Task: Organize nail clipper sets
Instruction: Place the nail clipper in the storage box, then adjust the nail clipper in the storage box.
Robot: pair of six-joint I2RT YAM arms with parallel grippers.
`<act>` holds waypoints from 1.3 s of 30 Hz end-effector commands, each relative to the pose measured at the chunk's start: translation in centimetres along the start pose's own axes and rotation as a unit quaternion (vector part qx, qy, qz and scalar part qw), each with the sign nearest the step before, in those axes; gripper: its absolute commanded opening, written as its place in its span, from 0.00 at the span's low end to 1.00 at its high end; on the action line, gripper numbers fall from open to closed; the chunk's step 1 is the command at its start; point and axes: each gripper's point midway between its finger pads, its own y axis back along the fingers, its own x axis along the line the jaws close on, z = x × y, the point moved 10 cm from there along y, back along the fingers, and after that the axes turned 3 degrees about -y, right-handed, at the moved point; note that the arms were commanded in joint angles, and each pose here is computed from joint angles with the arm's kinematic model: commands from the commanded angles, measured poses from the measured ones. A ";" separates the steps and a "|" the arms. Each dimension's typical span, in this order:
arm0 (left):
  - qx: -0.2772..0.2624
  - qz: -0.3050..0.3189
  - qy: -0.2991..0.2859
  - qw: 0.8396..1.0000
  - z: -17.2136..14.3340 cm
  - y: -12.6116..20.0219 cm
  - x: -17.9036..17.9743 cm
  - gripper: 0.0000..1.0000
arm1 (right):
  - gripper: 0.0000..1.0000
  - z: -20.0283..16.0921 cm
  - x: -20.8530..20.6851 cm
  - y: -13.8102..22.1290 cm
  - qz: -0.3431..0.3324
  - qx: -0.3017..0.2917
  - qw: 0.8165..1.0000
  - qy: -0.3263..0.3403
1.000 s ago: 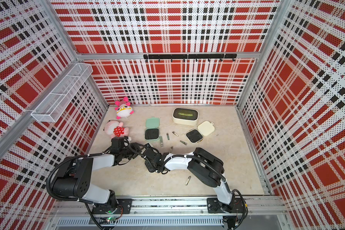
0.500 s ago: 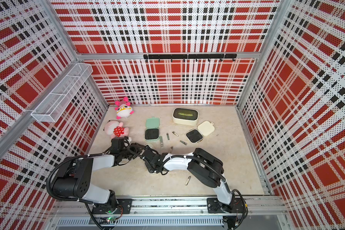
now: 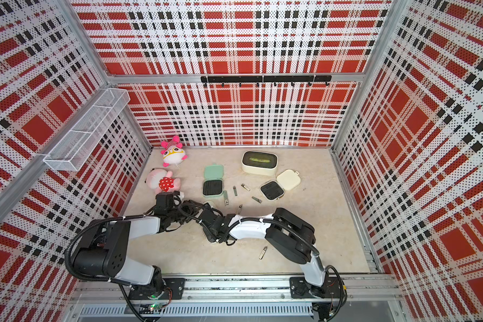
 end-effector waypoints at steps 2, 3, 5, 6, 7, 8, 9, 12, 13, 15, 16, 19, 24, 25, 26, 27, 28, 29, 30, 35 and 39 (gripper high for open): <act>0.026 0.038 0.020 0.999 -1.5 -0.1 1.6 0.53 | 0.46 1.7 0.3 2.0 0.004 -0.025 1.000 -0.004; 0.026 0.037 0.020 0.999 -1.5 -0.1 1.5 0.53 | 0.43 1.9 0.2 2.1 0.004 -0.027 1.000 -0.006; 0.026 0.038 0.020 0.999 -1.5 -0.1 1.5 0.53 | 0.39 2.3 0.1 2.2 0.008 -0.032 0.999 -0.010; 0.025 0.038 0.020 0.999 -1.4 -0.1 1.5 0.53 | 0.37 2.4 -0.1 2.2 0.010 -0.034 0.999 -0.014; 0.027 0.038 0.020 0.999 -1.5 -0.1 1.6 0.53 | 0.35 2.6 -0.2 2.1 0.013 -0.036 0.999 -0.018; 0.026 0.039 0.021 0.999 -1.5 -0.1 1.6 0.53 | 0.33 2.8 -0.3 2.2 0.017 -0.037 0.999 -0.021; 0.026 0.039 0.021 0.999 -1.5 -0.1 1.6 0.53 | 0.31 2.9 -0.4 2.1 0.019 -0.038 0.999 -0.025; 0.026 0.039 0.021 0.999 -1.4 -0.2 1.6 0.53 | 0.26 3.4 -0.5 2.0 0.024 -0.043 0.998 -0.030; 0.026 0.039 0.021 0.999 -1.4 -0.2 1.6 0.53 | 0.25 3.5 -0.5 2.0 0.024 -0.044 0.998 -0.030; 0.026 0.039 0.021 0.999 -1.4 -0.2 1.6 0.53 | 0.24 3.6 -0.5 1.8 0.024 -0.045 0.998 -0.029; 0.027 0.039 0.021 0.999 -1.4 -0.2 1.6 0.53 | 0.23 3.6 -0.3 1.7 0.033 -0.040 0.998 -0.028; 0.027 0.040 0.021 0.999 -1.4 -0.2 1.6 0.53 | 0.22 3.5 -0.1 1.4 0.039 -0.035 0.998 -0.027; 0.028 0.040 0.021 0.999 -1.5 -0.2 1.7 0.53 | 0.21 3.3 -0.2 1.1 0.037 -0.032 0.998 -0.027; 0.029 0.041 0.022 0.999 -1.5 -0.2 1.7 0.53 | 0.21 3.3 -0.2 1.1 0.037 -0.031 0.998 -0.027; 0.029 0.041 0.021 0.999 -1.5 -0.2 1.7 0.53 | 0.21 3.2 -0.2 1.0 0.037 -0.030 0.999 -0.026; 0.029 0.041 0.022 0.998 -1.5 -0.3 1.7 0.53 | 0.21 3.2 -0.3 0.8 0.036 -0.029 0.999 -0.028; 0.029 0.041 0.021 0.998 -1.5 -0.3 1.7 0.53 | 0.21 3.1 -0.3 0.8 0.036 -0.028 0.999 -0.028; 0.030 0.042 0.022 0.998 -1.5 -0.3 1.8 0.53 | 0.21 3.0 -0.4 0.6 0.034 -0.027 0.999 -0.029; 0.029 0.041 0.021 0.998 -1.4 -0.3 1.7 0.53 | 0.21 2.9 -0.4 0.5 0.035 -0.025 0.999 -0.030; 0.030 0.042 0.021 0.998 -1.5 -0.3 1.8 0.53 | 0.20 2.2 -0.6 -0.3 0.034 -0.015 0.999 -0.031; 0.030 0.043 0.022 0.998 -1.5 -0.3 1.8 0.53 | 0.19 1.5 -0.8 -1.0 0.033 -0.002 0.999 -0.029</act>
